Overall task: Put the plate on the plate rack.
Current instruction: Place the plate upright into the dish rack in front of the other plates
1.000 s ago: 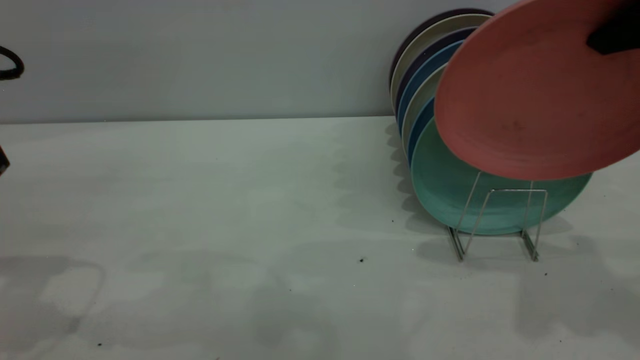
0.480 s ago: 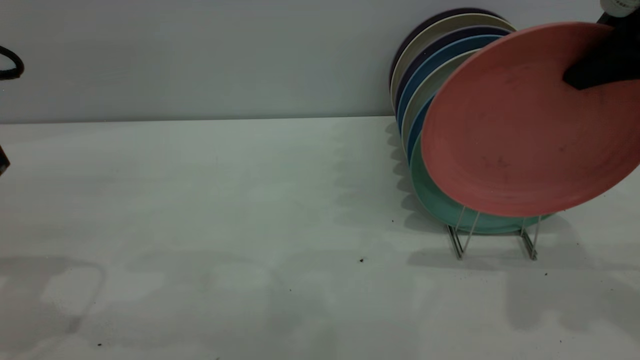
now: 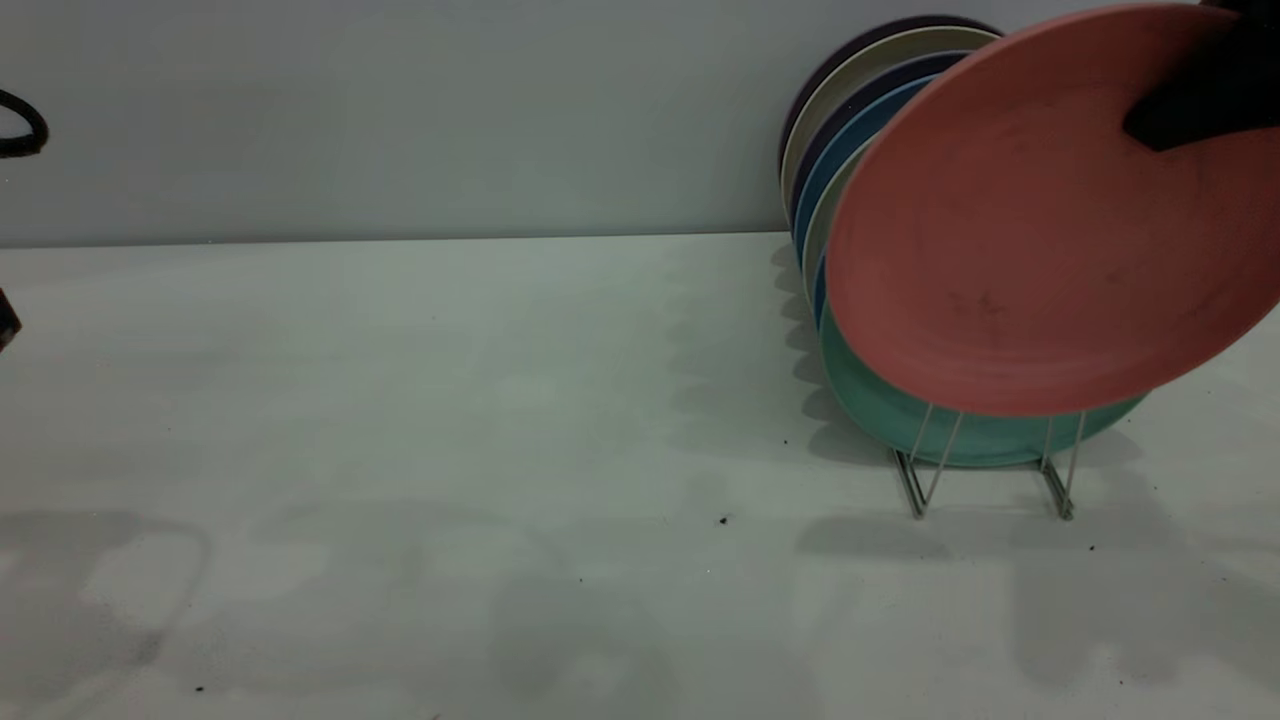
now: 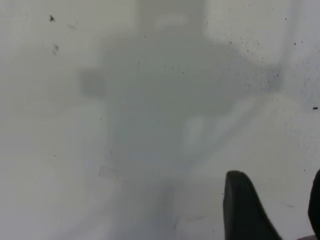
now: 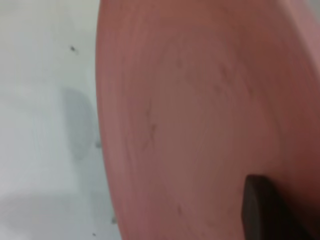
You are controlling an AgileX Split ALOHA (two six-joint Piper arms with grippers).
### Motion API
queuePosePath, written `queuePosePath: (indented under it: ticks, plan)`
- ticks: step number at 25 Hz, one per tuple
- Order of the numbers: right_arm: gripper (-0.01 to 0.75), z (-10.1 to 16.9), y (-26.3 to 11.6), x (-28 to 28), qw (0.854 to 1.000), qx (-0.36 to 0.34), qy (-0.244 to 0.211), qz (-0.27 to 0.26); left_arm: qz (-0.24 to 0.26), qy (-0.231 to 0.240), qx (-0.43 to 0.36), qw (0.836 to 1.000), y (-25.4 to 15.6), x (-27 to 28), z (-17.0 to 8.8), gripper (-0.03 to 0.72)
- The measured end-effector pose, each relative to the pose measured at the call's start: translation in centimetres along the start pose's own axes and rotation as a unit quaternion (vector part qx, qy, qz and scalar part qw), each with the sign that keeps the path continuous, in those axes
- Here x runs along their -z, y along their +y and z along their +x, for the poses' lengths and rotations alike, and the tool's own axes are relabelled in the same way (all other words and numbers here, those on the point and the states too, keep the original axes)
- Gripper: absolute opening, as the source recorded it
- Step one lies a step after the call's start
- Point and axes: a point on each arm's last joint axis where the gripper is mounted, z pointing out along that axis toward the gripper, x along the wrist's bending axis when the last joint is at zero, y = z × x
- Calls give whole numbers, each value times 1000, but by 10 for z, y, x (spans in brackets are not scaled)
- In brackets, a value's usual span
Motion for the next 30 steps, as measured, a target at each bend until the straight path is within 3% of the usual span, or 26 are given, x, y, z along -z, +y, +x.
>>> queuePosePath:
  ticks: [6, 19, 30]
  plan:
    - [112, 3, 3, 2, 999, -29, 36, -4, -1, 0, 0, 1000, 0, 0, 0, 360]
    - [112, -33, 11, -11, 998, -33, 58, -1, -1, 0, 0, 1000, 0, 0, 0, 360]
    - [112, -49, 9, -16, 999, -7, 29, 17, -1, 0, 0, 1000, 0, 0, 0, 360]
